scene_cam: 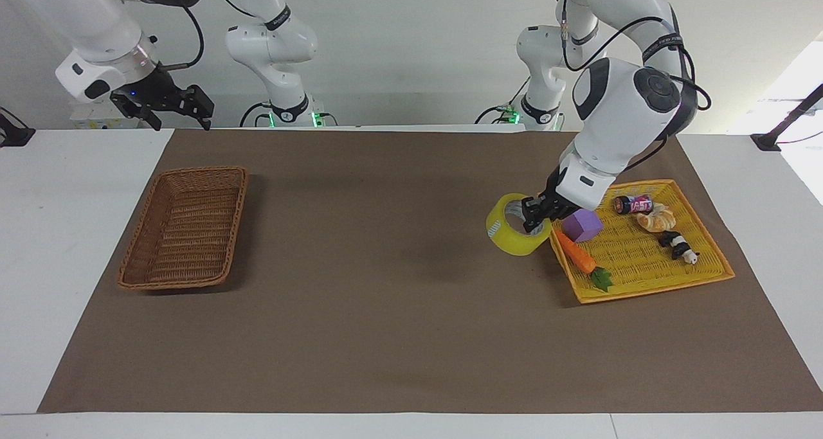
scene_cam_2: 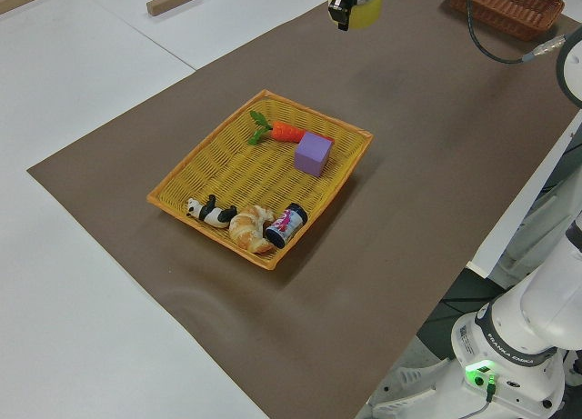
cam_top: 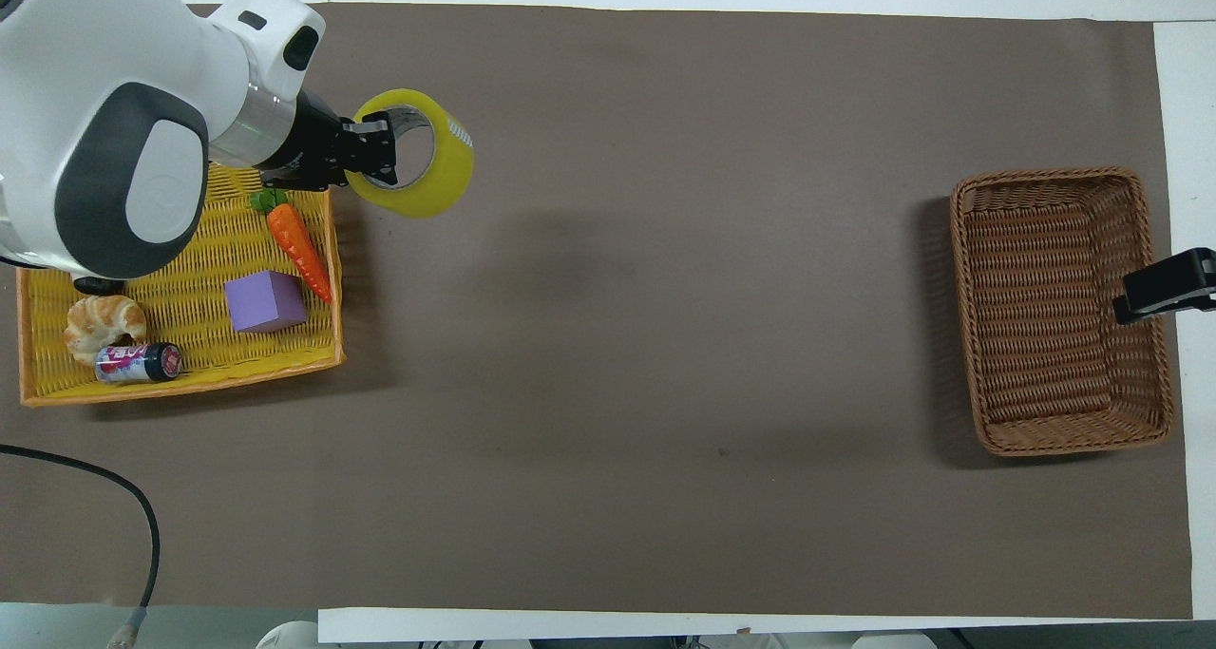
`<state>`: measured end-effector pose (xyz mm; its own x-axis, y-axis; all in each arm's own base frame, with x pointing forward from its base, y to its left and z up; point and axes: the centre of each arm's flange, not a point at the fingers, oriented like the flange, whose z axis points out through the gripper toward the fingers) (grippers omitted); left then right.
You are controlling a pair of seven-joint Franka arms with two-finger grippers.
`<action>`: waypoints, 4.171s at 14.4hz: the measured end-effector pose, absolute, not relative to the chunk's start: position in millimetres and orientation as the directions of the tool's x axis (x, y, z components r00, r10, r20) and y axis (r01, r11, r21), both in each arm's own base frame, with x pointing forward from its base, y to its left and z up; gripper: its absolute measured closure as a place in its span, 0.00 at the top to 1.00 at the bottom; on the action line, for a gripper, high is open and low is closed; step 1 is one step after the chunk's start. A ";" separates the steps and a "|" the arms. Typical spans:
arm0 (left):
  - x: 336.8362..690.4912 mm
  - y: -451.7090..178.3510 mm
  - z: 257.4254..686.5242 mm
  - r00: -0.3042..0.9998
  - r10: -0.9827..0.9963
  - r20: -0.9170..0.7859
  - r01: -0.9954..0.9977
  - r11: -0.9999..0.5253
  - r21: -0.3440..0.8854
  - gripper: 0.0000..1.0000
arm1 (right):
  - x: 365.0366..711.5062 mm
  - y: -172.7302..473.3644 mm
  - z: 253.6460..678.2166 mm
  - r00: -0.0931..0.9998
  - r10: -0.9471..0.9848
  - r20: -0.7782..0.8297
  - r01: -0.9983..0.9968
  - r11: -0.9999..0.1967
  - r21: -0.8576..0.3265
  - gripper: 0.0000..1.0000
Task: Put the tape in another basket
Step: 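Carry the tape toward the center with the left gripper while the right gripper approaches, then grasp the tape roll with the right gripper beside the left gripper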
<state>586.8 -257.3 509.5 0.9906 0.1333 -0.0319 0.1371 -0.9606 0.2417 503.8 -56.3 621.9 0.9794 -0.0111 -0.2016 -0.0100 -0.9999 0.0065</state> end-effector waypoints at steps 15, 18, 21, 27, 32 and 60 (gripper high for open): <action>570.6 -289.1 507.7 0.996 0.084 -0.044 0.092 -0.967 0.239 0.22 | 605.3 108.6 526.4 0.984 -0.160 -0.075 -0.149 -0.527 -0.837 1.00; 559.6 -308.5 507.3 0.996 0.068 -0.052 0.079 -0.969 0.236 0.22 | 618.1 162.4 497.4 0.969 -0.223 -0.110 -0.200 -0.435 -0.878 1.00; 551.8 -316.6 506.2 0.996 0.048 -0.072 0.063 -0.972 0.226 0.22 | 619.3 203.9 475.5 0.955 -0.263 -0.137 -0.236 -0.394 -0.889 1.00; 534.4 -321.9 494.1 0.994 0.030 -0.106 0.052 -0.978 0.203 0.22 | 609.9 259.8 444.2 0.939 -0.301 -0.170 -0.271 -0.339 -0.901 1.00; 531.8 -319.5 494.3 0.994 0.032 -0.108 0.054 -0.978 0.201 0.22 | 599.1 266.6 425.7 0.942 -0.283 -0.183 -0.281 -0.360 -0.890 1.00; 530.0 -315.6 491.5 0.992 0.035 -0.123 0.058 -0.980 0.190 0.22 | 566.8 314.0 422.1 0.963 -0.205 -0.176 -0.246 -0.390 -0.887 0.58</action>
<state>530.0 -315.6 491.5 0.9917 0.0351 -0.1234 0.0583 -0.9800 0.1903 566.8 314.0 422.1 0.9626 -0.2053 -0.1765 -0.2459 -0.3901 -0.8874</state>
